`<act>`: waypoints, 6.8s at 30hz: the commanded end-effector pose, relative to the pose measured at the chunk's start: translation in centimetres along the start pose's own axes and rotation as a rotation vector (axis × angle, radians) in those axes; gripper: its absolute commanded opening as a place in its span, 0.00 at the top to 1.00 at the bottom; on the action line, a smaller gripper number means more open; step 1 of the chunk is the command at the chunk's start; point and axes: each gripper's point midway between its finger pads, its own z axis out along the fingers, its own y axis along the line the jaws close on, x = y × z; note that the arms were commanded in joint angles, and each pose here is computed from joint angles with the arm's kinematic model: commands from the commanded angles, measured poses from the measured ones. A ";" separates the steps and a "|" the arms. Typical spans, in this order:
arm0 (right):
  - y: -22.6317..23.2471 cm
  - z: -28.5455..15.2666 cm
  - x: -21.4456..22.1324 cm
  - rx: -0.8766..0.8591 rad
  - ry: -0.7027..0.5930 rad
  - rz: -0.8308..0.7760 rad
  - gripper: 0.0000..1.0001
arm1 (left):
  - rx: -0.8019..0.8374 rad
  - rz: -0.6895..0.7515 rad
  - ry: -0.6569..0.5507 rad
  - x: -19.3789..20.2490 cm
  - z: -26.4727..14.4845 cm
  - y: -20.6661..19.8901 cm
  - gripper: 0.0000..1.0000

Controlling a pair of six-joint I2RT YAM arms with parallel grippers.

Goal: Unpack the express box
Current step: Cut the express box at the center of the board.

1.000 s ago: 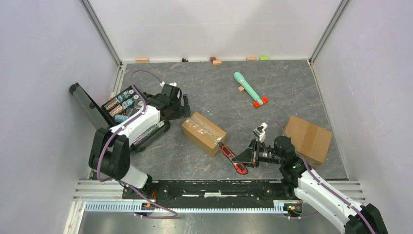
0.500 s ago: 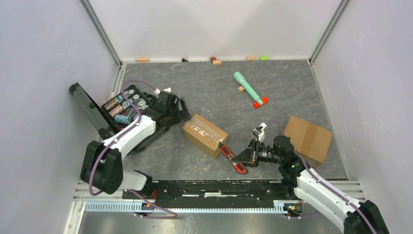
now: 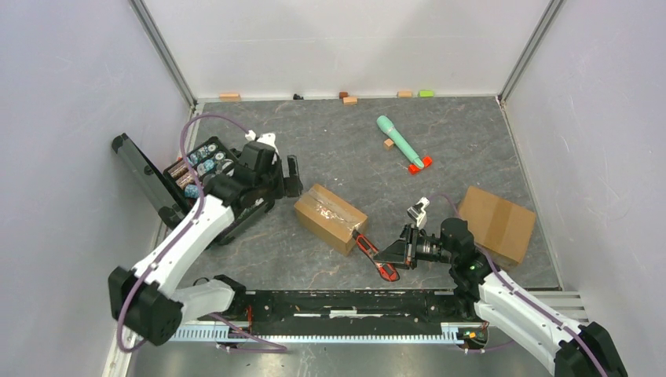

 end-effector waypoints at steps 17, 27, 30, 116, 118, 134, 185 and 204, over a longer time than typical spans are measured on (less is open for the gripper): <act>1.4 0.0 0.0 0.017 0.057 -0.064 1.00 | 0.406 -0.136 0.153 12.2 -2.2 -12.2 0.05; 1.7 0.3 -0.7 0.012 0.033 -0.062 1.00 | 0.411 -0.211 0.120 9.3 -1.4 -15.1 0.07; 1.6 0.4 -0.6 -0.002 0.036 -0.053 1.00 | 0.374 -0.177 0.110 9.0 -2.0 -14.1 0.06; -0.5 0.9 -0.7 0.150 -0.072 -0.013 1.00 | 0.061 -0.158 -0.199 6.3 0.3 -3.9 0.00; 0.5 1.2 -1.2 0.118 -0.080 -0.025 1.00 | 0.093 -0.150 -0.201 5.4 -1.2 -4.6 0.00; 4.8 4.1 -2.6 -0.006 -0.080 -0.047 1.00 | -0.114 -0.069 -0.137 1.9 -0.1 -5.9 0.00; 2.9 2.4 -1.3 -0.018 -0.120 -0.035 1.00 | -0.154 -0.296 -0.052 2.9 5.9 -1.5 0.45; 3.5 2.7 -3.5 -0.054 -0.181 -0.056 1.00 | -0.100 -0.320 -0.025 3.5 5.5 -2.3 0.46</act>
